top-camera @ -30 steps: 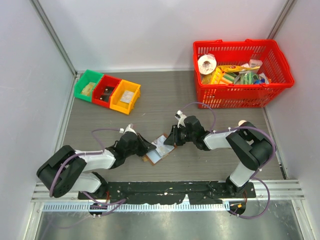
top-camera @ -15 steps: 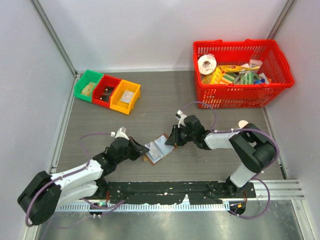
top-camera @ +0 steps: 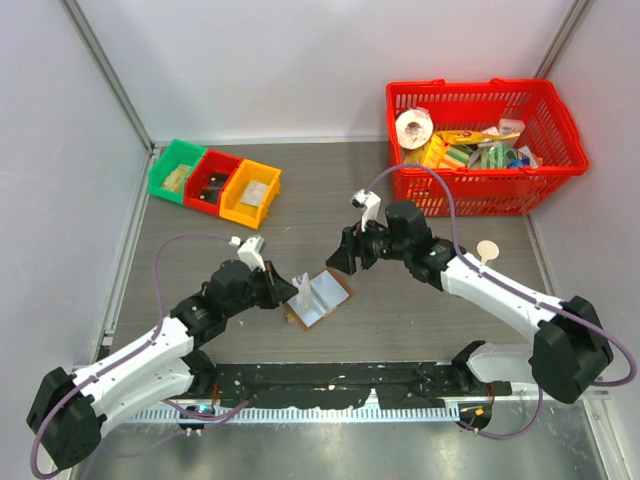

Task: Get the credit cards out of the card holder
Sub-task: Remove the credit card from the card holder.

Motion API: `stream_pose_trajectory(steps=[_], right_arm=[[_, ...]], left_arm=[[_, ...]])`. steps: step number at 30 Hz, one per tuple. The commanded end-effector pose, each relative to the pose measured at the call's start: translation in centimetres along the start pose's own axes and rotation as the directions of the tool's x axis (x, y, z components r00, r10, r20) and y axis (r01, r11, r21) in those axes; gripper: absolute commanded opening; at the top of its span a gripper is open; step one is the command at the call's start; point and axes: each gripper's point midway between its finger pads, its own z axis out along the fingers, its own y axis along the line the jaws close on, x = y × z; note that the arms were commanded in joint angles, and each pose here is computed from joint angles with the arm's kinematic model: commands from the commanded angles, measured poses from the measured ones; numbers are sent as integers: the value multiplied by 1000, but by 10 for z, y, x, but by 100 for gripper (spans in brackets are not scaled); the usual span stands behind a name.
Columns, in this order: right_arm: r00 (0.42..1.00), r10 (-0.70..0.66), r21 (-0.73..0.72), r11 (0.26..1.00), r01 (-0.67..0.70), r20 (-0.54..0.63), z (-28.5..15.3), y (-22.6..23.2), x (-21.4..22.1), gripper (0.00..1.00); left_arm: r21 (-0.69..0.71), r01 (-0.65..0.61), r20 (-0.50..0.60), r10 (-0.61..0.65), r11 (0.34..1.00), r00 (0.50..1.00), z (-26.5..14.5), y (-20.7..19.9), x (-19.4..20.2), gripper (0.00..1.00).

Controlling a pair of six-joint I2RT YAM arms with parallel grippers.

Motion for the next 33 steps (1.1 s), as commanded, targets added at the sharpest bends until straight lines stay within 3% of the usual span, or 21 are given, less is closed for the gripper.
stream_pose_trajectory(steps=[1, 5, 11, 21, 23, 25, 26, 28, 31, 33], right_arm=[[967, -250, -137, 960, 243, -41, -24, 34, -11, 65], [885, -463, -259, 862, 435, -53, -31, 54, -4, 66], [781, -620, -365, 744, 559, -69, -38, 76, 0, 67], [736, -671, -464, 682, 566, -89, -24, 92, 1, 63], [734, -675, -485, 668, 564, -76, -24, 97, 1, 56], [732, -678, -493, 661, 566, -69, -24, 99, 1, 34], [729, -681, -489, 660, 571, -68, -24, 99, 1, 16], [726, -685, -473, 662, 582, -66, -27, 98, -1, 1], [735, -676, -456, 673, 583, -58, -30, 97, -4, 1], [788, -615, -396, 732, 554, -35, -31, 93, -16, 1]], left_arm=[[153, -301, -56, 313, 941, 948, -10, -38, -11, 0], [262, -424, -91, 459, 867, 884, -14, -57, -9, 0], [402, -475, -121, 560, 783, 820, -19, -85, -7, 0], [536, -539, -108, 686, 649, 719, -43, -116, -14, 0], [544, -540, -117, 696, 642, 709, -44, -116, -13, 0], [541, -543, -136, 704, 642, 697, -43, -113, -11, 0], [530, -551, -136, 706, 645, 696, -43, -112, -13, 0], [504, -565, -130, 704, 653, 698, -42, -110, -17, 5], [406, -594, -76, 673, 695, 735, -37, -107, -35, 32], [311, -604, -2, 636, 734, 772, -38, -107, -56, 46]])
